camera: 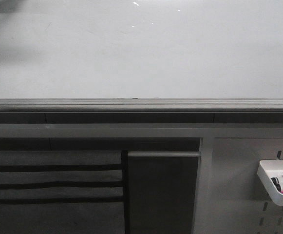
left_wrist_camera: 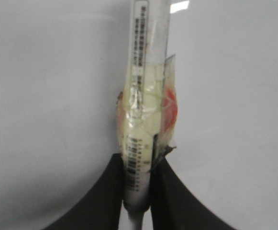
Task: Write number 3 on whiteboard
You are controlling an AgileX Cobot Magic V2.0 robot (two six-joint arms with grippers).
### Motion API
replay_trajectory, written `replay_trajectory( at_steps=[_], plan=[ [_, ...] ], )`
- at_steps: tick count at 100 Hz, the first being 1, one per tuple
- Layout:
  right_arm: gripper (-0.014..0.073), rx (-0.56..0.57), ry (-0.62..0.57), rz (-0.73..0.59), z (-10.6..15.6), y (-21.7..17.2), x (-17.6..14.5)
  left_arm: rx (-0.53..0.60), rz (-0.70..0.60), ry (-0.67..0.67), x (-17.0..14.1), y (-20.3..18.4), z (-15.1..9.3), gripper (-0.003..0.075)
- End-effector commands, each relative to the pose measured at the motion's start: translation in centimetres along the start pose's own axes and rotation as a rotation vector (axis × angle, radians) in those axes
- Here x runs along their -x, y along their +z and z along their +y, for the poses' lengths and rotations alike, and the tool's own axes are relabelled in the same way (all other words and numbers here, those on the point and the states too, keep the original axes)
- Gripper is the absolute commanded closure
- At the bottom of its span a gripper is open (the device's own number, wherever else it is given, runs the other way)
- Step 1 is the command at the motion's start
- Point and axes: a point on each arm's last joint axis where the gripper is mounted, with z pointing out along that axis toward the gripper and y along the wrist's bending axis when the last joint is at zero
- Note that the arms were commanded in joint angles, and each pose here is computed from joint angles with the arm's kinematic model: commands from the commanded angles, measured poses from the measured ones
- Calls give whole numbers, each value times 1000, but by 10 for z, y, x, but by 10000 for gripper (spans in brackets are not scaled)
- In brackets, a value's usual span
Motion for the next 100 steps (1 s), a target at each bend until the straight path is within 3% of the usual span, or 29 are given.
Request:
replay_trajectory(
  at_steps=[1, 25, 39, 53, 72, 100],
  plan=[
    [131, 34, 52, -23, 4, -1, 11, -19, -95, -1, 25, -50, -6, 733],
    [131, 102, 69, 98, 11, -5, 21, -175, 19, 47, 15, -127, -37, 733],
    [161, 266, -16, 171, 25, 0, 33, -285, 56, 109, 6, -155, -59, 733],
    [216, 481, -110, 239, 42, 13, 43, -410, 101, 222, -11, -155, -85, 733],
    [222, 722, -237, 377, 55, 34, 55, -557, 203, 372, -43, -144, -123, 733],
    [222, 1064, -434, 407, 84, 68, 64, -695, 247, 508, -55, -136, -170, 733]
  ],
)
